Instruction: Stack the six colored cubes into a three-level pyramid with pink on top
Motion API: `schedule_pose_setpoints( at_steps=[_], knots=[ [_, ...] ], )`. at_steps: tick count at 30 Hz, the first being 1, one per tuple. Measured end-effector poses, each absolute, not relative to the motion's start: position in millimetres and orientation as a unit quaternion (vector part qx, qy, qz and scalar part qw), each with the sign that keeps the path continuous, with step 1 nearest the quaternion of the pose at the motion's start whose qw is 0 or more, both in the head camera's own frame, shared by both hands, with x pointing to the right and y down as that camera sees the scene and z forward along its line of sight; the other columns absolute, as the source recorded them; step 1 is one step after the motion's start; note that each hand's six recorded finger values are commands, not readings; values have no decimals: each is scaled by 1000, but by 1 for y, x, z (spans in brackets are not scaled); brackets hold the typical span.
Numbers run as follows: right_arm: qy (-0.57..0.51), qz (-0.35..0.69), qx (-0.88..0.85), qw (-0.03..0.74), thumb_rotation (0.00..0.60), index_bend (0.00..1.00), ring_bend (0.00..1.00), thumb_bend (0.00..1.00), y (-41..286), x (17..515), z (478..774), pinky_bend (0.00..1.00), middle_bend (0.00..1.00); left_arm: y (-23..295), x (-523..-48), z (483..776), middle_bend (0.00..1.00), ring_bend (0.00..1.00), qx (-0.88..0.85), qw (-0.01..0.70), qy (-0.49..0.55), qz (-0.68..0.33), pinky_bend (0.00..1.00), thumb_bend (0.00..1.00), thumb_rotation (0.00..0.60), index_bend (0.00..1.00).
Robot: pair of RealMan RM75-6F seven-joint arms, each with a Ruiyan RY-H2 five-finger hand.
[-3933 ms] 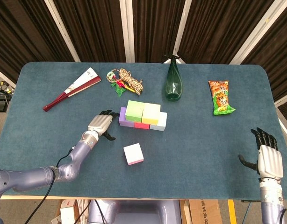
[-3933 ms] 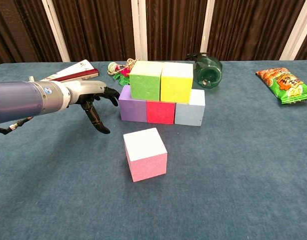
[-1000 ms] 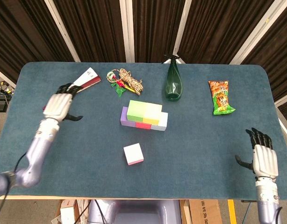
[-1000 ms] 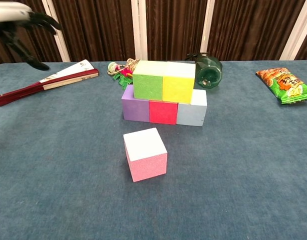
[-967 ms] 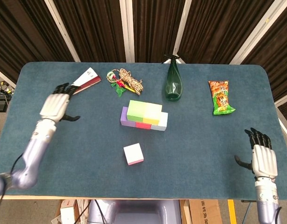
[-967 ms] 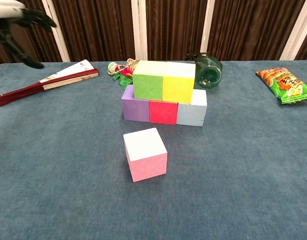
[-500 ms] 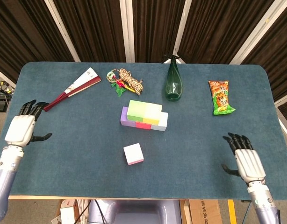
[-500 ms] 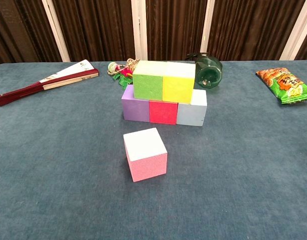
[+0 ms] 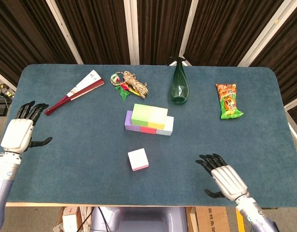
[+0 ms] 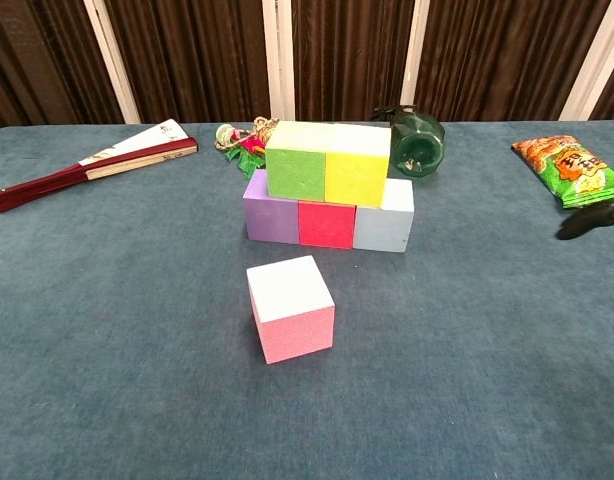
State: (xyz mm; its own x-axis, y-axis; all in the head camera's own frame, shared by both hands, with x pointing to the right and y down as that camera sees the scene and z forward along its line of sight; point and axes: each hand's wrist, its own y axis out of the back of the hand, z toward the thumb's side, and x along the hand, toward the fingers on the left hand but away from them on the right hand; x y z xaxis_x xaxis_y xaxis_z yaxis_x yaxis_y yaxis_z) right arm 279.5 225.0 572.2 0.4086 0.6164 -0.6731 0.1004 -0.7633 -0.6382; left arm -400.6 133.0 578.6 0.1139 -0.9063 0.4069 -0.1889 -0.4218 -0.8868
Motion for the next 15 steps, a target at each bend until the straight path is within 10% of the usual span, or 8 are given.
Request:
schedule_pose_setpoints(
  at_steps=[15],
  knots=[
    [-221, 473, -808, 272, 600, 145, 76, 266, 196, 233, 597, 11, 96, 115, -400, 579, 95, 0, -642, 347, 416, -543, 0, 203, 600, 118]
  ],
)
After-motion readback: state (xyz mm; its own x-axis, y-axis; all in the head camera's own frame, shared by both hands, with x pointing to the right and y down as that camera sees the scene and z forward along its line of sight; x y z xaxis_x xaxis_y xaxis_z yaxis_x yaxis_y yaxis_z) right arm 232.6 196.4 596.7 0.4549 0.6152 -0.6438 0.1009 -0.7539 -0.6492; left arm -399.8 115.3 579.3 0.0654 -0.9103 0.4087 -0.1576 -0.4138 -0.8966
